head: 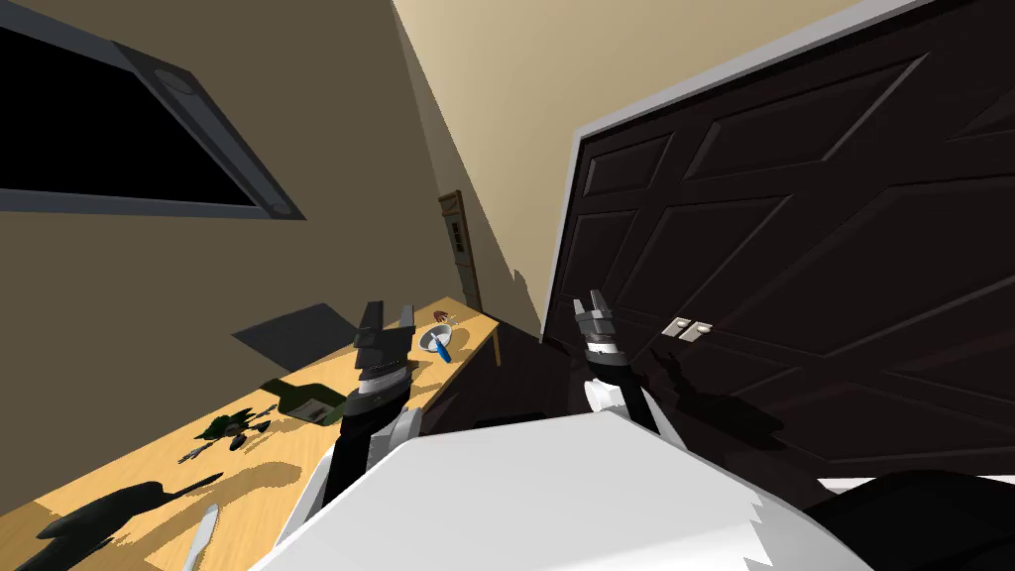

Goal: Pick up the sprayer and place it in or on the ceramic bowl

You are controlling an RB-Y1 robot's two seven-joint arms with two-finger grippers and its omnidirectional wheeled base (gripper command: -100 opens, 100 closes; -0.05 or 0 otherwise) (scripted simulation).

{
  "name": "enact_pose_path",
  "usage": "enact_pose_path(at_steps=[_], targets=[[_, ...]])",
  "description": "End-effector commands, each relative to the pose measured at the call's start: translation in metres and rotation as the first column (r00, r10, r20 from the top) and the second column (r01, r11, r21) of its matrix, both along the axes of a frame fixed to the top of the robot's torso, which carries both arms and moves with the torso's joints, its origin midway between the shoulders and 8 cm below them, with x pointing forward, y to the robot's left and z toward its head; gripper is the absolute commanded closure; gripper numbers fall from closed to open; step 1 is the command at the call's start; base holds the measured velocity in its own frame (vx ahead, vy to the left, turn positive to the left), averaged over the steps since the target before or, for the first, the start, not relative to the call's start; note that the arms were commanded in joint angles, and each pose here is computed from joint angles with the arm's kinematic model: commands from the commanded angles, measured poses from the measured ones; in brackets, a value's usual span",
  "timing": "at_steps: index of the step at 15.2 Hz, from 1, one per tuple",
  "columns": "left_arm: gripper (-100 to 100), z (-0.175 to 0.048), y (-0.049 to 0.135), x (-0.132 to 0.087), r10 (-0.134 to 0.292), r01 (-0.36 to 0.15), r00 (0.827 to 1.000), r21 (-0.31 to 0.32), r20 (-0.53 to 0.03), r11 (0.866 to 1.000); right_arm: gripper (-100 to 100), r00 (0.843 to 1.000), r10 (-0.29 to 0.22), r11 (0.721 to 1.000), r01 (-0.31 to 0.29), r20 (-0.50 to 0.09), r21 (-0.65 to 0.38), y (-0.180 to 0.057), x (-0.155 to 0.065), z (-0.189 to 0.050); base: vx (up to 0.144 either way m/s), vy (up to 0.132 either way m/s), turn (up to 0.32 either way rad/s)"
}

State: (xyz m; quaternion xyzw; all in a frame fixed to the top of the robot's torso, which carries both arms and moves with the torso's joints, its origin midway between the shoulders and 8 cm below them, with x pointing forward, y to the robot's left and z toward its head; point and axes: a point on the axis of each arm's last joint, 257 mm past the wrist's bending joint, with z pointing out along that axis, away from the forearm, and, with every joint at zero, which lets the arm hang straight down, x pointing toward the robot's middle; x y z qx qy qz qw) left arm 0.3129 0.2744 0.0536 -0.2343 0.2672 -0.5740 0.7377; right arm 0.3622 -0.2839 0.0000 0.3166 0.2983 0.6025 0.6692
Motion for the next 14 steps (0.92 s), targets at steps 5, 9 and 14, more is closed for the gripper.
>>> enact_pose_path(at_steps=[5, 9, 14], targets=[[-100, -0.024, 0.003, 0.021, -0.079, 0.081, 0.994, 0.018, -0.079, 0.997, 0, 1.0, 0.0, 1.0, 0.0, 0.0, 0.0, 0.0, 0.0, 0.0, -0.032, -0.041, 0.074], [-100, -0.054, 0.023, 0.049, -0.137, 0.127, 0.978, -0.073, -0.156, 0.989, 0, 1.0, 0.0, 1.0, 0.0, 0.0, 0.0, 0.0, 0.0, 0.0, -0.048, -0.145, 0.123], [-100, -0.084, 0.046, 0.073, -0.182, 0.141, 0.96, -0.192, -0.215, 0.971, 0, 1.0, 0.0, 1.0, 0.0, 0.0, 0.0, 0.0, 0.0, 0.0, -0.024, -0.16, 0.091]])
